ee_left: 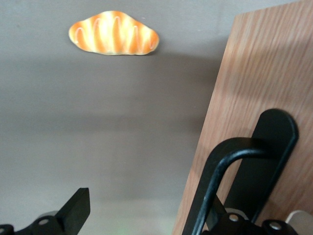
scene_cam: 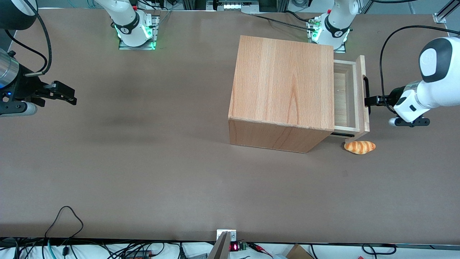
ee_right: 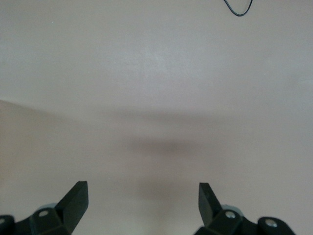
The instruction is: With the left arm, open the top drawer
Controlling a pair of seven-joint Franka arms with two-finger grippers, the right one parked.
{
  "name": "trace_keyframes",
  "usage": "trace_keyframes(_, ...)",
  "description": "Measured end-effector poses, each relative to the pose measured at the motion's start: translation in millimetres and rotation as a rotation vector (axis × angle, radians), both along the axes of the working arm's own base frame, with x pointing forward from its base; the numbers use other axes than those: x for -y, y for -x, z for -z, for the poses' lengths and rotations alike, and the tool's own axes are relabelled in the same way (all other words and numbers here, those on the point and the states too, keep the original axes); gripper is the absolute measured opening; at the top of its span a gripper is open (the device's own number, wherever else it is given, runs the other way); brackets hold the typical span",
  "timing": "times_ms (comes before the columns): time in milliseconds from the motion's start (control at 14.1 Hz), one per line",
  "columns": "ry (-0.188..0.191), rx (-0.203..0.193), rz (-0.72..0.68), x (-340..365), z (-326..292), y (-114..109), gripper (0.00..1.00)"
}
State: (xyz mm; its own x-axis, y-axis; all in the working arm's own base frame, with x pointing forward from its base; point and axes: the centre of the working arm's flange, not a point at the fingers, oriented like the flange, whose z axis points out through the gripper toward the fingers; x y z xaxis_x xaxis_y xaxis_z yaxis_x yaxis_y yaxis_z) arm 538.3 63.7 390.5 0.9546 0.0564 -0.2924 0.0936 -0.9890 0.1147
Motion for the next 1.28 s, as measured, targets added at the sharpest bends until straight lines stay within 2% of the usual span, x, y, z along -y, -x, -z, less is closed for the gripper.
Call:
trace_keyframes(1064,-0.028,0.006,-0.093,-61,-3,8,1.00)
trace_keyframes(1277,-0.032,0.026,-0.100,-65,-13,4,1.00)
